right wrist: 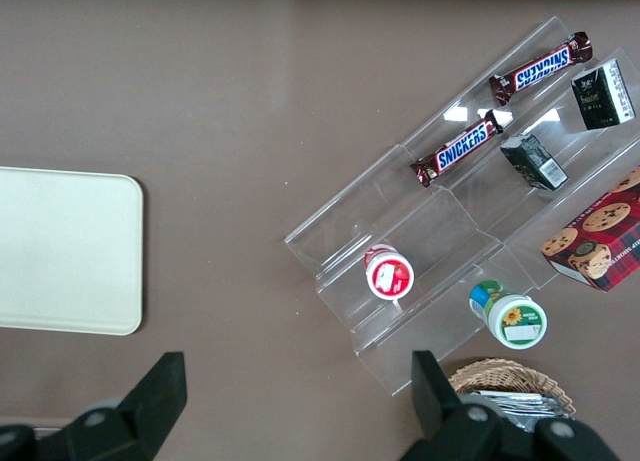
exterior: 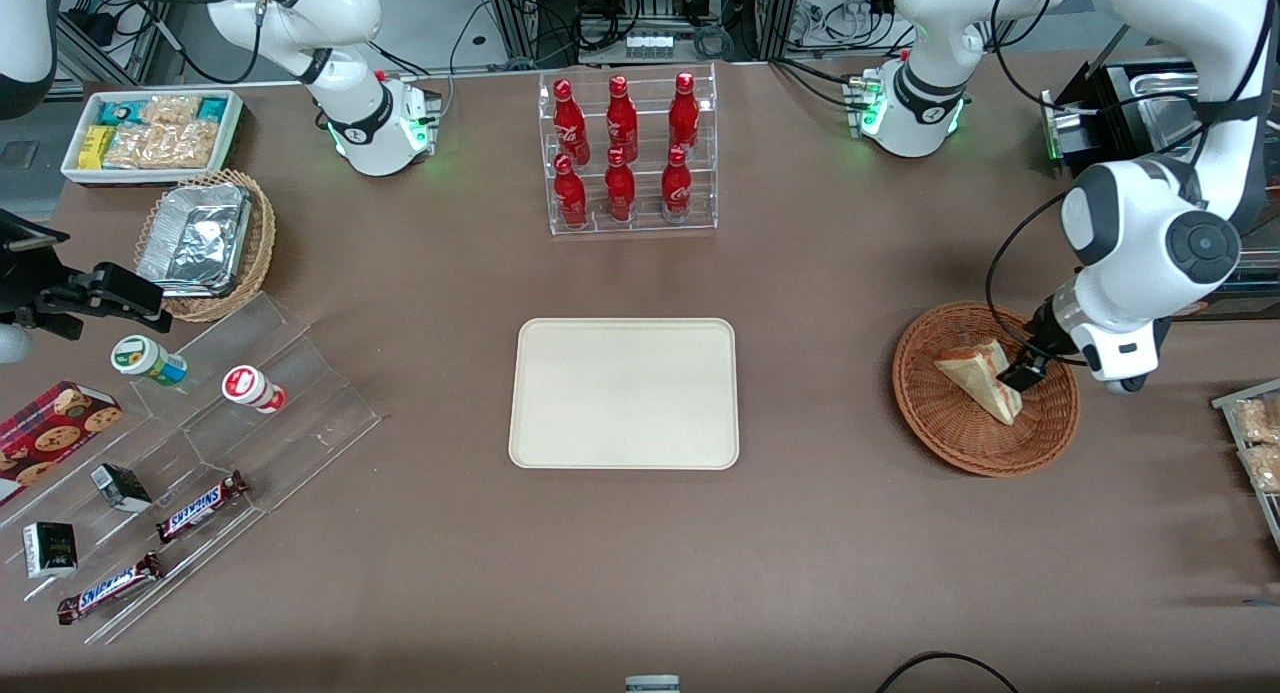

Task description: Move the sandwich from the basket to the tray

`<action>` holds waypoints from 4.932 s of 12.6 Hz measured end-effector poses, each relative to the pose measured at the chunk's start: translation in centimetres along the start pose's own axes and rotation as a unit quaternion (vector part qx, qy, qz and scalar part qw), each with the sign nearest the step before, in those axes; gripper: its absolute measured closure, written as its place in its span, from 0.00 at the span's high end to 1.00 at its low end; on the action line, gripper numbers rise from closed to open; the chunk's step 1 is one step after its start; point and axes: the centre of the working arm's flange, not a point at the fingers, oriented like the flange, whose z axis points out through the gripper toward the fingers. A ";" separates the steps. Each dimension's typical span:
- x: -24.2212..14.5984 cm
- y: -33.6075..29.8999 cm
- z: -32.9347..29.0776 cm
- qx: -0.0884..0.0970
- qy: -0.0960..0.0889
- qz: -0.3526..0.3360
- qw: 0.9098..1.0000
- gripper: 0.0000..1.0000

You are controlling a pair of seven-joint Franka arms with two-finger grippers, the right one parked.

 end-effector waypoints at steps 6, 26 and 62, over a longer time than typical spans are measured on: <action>-0.3 0.1 2.5 0.004 -0.004 0.003 1.000 1.00; -14.1 10.2 -12.2 0.105 0.007 0.172 0.980 0.24; -29.4 20.6 -21.4 -0.003 0.072 0.302 0.950 1.00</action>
